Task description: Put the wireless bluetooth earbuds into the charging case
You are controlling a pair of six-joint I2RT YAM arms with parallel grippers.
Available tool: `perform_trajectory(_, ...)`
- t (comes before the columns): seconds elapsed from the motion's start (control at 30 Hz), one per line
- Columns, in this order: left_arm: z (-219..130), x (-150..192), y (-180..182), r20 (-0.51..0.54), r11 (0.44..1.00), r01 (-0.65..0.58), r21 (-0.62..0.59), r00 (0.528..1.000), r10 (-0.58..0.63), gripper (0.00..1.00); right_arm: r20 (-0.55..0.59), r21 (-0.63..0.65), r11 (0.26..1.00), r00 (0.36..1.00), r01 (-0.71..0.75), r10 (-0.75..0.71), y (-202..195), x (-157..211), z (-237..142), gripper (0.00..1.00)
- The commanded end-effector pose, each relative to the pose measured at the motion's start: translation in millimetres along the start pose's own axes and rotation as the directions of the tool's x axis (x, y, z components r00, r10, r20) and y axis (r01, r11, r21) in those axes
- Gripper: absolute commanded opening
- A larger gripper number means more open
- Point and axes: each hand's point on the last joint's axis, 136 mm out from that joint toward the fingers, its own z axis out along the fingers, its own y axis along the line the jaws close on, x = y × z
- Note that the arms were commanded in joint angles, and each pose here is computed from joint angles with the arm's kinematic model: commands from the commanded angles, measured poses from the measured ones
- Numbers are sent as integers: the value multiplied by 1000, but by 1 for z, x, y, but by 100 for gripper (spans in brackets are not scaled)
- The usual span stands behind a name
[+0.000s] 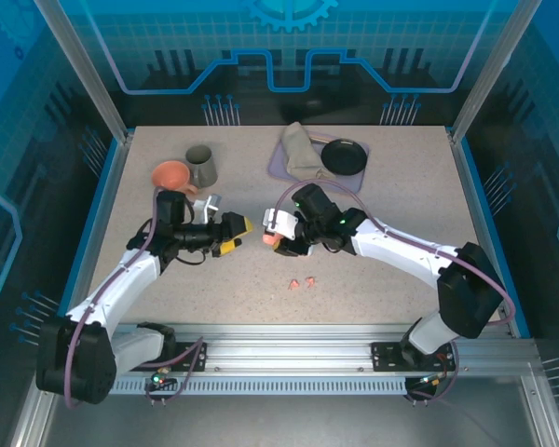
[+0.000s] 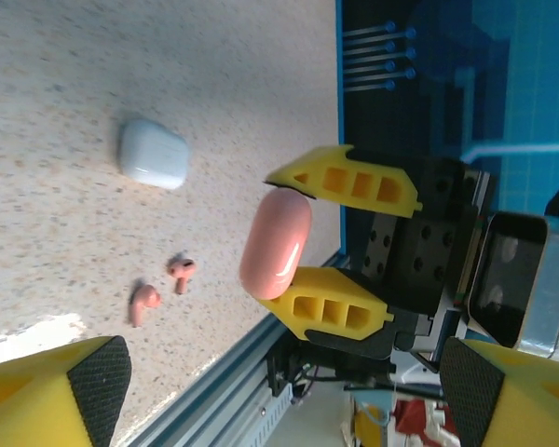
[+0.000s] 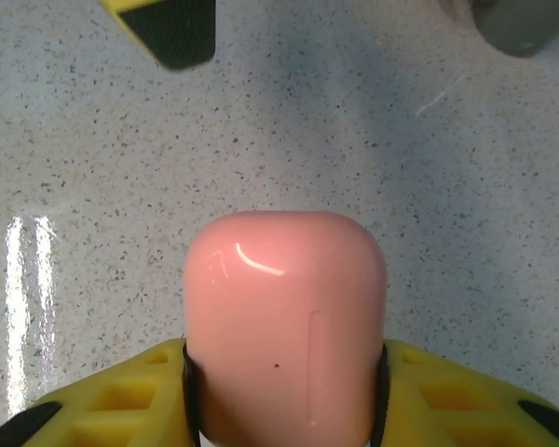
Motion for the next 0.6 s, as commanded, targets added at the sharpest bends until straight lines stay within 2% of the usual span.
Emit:
perform_trajectory(0.0, 7, 3, -21, -49, 995, -94, 44, 994, 96, 88, 87, 1, 1000, 996, 13, -13, -1, -15, -14, 40)
perform_trajectory(0.3, 28, 8, -30, -122, 990, -130, 48, 983, 135, 77, 140, -22, 1000, 990, -2, 5, 5, -22, -25, 40)
perform_trajectory(0.57, 43, 15, -33, -182, 986, -164, 39, 969, 168, 66, 143, -36, 999, 989, -24, 29, 6, -23, -25, 40)
